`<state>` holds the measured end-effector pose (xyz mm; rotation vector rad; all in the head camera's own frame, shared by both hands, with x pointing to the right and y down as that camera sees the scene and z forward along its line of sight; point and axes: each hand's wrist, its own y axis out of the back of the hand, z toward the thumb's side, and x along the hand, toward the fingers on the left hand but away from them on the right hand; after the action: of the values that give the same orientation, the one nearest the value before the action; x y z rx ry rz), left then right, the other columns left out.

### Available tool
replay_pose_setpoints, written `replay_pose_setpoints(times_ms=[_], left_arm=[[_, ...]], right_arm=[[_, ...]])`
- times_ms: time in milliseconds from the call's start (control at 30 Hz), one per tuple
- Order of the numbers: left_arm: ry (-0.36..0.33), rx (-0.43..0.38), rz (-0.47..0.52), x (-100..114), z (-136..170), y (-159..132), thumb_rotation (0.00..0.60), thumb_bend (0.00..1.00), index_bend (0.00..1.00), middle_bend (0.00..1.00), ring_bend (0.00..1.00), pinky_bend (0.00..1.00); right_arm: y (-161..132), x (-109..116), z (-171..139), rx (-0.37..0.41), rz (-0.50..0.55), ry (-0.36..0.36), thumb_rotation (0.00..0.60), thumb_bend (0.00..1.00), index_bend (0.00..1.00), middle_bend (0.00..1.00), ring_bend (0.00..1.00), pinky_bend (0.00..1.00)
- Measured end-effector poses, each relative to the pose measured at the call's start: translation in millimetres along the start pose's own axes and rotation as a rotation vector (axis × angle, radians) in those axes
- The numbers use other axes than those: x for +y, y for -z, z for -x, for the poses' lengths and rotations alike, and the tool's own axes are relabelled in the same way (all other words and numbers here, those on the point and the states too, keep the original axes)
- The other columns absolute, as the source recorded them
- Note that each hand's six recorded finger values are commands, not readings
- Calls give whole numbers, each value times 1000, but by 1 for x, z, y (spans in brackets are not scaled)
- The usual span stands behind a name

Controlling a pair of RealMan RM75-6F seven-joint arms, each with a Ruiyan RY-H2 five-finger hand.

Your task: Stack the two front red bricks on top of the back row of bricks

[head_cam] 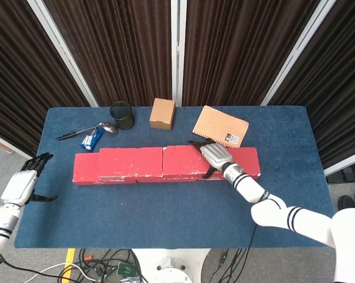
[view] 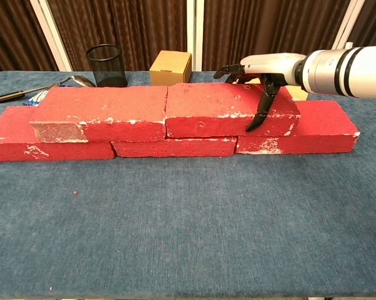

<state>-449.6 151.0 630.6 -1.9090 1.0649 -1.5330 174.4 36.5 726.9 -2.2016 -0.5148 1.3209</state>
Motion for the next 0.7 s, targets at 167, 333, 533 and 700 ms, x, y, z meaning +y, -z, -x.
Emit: replay_pose_setpoints(times_ms=[167,333,533,700], left_arm=[[2,2,-1,0,1,1,600,0,5,0,0,0],[2,4,1,0,1,1,600,0,6,0,0,0],[2,2,4,0,1,1,600,0,5,0,0,0],[1,4,4,1,1,2,600,0,6,0,0,0]], right_arm=[[-1,-2,1,3,-2,-5,600,0,0,235,224,0],[-1,-3,2,0,-2,-6,600,0,0,235,223,0],[-1,-3,3,-2,-1,-7,600,0,0,234,224,0],[-2,-5,3,-2,0,-12,600,0,0,178,159,0]])
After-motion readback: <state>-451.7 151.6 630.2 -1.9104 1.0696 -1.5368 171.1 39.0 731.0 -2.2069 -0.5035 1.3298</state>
